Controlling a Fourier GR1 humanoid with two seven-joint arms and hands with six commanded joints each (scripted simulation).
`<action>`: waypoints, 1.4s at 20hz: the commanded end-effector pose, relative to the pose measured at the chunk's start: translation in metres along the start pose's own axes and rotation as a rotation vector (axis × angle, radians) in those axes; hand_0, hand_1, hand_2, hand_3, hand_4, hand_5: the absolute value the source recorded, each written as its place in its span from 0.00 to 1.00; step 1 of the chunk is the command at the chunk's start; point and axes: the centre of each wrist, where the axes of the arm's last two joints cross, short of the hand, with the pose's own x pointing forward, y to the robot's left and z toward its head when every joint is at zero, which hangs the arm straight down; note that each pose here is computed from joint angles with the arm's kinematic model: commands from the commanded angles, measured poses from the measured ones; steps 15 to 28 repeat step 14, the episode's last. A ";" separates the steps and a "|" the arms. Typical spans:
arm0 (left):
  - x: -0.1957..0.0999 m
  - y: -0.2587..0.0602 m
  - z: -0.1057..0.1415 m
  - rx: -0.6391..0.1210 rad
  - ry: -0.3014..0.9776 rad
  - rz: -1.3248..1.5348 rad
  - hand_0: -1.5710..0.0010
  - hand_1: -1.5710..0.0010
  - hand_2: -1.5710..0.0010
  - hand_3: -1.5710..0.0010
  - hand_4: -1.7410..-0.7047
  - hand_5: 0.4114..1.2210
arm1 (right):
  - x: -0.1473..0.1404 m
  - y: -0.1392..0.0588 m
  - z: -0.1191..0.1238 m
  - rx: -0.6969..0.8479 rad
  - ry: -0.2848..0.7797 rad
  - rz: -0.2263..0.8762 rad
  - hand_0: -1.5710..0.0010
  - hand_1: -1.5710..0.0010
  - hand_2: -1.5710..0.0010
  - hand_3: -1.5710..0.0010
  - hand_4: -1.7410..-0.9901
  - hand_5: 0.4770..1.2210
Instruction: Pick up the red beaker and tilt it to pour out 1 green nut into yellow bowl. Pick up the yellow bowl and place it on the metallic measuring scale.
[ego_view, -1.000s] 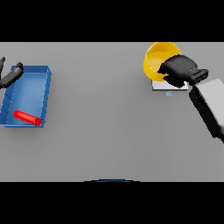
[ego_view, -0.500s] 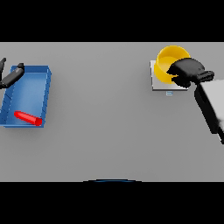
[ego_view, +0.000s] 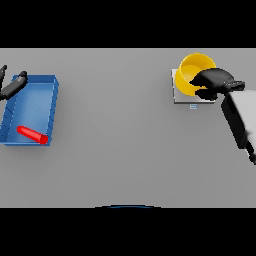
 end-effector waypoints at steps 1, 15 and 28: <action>-0.004 0.000 -0.002 0.000 0.005 -0.001 1.00 1.00 1.00 1.00 0.97 0.39 | -0.002 0.001 0.000 0.006 0.009 -0.017 0.54 0.38 0.34 0.47 0.16 0.80; 0.001 0.002 -0.001 0.001 -0.016 0.002 1.00 1.00 1.00 1.00 0.99 0.35 | -0.004 0.003 -0.001 0.080 0.038 0.021 0.97 0.96 0.93 0.83 0.44 0.38; 0.001 0.002 -0.001 0.001 -0.016 0.002 1.00 1.00 1.00 1.00 0.99 0.35 | -0.004 0.003 -0.001 0.080 0.038 0.021 0.97 0.96 0.93 0.83 0.44 0.38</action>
